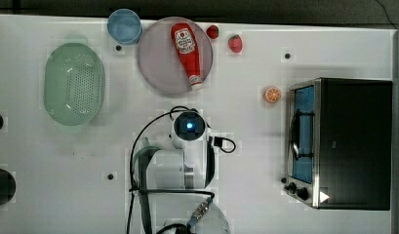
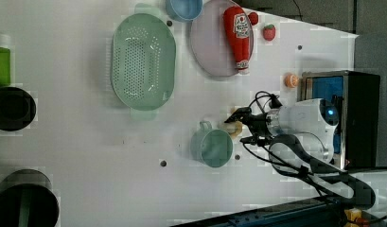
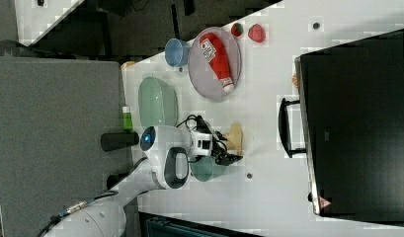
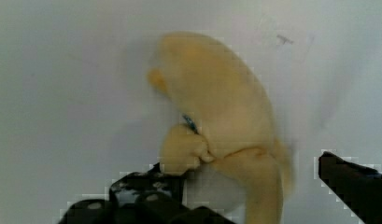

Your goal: Pick banana from table and place on oven.

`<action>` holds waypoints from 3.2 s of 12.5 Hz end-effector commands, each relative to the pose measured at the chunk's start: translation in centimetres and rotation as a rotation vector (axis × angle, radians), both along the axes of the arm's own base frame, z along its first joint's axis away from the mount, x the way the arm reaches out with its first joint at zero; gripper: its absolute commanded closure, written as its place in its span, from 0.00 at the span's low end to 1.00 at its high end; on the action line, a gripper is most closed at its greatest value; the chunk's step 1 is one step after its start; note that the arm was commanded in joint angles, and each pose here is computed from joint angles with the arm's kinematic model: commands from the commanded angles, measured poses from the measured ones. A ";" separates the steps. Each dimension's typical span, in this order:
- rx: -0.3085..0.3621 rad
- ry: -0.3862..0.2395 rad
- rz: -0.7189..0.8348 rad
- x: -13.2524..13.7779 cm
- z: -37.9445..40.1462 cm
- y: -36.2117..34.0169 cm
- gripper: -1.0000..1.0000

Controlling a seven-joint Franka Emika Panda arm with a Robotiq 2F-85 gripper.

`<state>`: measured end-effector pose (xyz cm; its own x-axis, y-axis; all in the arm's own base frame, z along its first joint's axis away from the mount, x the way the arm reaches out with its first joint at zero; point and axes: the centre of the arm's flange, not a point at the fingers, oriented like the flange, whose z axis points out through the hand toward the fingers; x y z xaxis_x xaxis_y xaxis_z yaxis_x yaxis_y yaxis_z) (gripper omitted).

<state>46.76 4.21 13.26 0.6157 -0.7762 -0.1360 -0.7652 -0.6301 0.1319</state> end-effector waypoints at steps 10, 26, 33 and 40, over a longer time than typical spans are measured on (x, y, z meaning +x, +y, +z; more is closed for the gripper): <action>-0.017 -0.240 -0.078 4.0 10.6 -1.4 0.80; -0.045 -0.222 -0.224 3.3 39.3 -24.5 0.80; -0.161 -0.175 0.094 1.4 32.5 -39.0 0.80; -0.173 -0.115 0.181 2.2 27.5 -40.8 0.21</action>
